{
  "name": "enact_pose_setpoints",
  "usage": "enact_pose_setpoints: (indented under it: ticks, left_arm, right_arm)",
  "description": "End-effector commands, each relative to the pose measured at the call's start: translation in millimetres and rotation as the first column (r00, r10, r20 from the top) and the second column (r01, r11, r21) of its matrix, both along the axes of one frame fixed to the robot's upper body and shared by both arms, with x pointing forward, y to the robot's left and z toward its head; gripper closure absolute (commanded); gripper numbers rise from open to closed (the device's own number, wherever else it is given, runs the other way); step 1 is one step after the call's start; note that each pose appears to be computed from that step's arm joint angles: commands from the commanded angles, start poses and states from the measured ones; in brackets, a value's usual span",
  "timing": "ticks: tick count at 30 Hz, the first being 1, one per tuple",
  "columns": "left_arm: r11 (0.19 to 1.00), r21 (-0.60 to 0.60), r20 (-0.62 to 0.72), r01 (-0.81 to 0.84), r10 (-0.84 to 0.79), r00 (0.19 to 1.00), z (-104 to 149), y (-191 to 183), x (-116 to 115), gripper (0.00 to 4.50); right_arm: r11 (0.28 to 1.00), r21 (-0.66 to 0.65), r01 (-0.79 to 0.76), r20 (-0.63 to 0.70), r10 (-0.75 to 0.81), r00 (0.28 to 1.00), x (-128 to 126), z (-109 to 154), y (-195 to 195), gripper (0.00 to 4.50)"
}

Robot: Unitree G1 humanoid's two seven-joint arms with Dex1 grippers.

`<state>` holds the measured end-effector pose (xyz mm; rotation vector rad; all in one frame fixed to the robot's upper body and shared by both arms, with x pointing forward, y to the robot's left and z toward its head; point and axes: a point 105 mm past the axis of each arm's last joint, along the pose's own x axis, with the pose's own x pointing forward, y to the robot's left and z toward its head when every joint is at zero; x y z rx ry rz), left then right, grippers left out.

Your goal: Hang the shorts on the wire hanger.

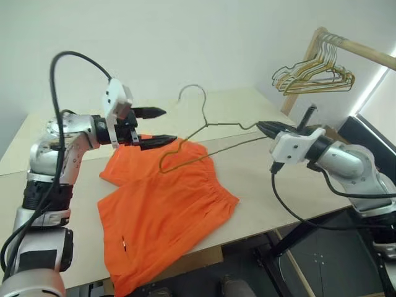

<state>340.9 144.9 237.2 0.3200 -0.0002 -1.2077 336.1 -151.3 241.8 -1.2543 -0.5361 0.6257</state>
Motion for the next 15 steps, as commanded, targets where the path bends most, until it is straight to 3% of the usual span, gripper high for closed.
enact_pose_setpoints:
  ticks: [1,10,13,15]
  left_arm:
    - [0.988,0.092,0.0,0.124,-0.125,0.992,-3.7,-5.6,-7.1,0.0]
    - [0.949,0.25,-0.075,0.191,-0.178,0.981,-40.6,-4.4,-12.0,0.0]
    - [0.949,0.274,-0.058,0.157,-0.147,0.987,-46.5,-3.2,-7.4,0.53]
    - [0.945,0.292,-0.043,0.144,-0.138,0.99,-50.1,-2.1,-6.1,1.12]
  right_arm:
    - [0.999,0.02,-0.04,0.092,0.038,0.995,-4.4,27.2,1.4,4.48]
    - [0.998,0.016,-0.06,0.124,0.057,0.991,-4.8,37.7,5.9,4.48]
    - [0.998,0.013,-0.062,0.129,0.06,0.99,-5.5,38.9,6.3,4.5]
    - [0.998,0.016,-0.061,0.133,0.059,0.989,-5.2,40.3,6.6,4.5]
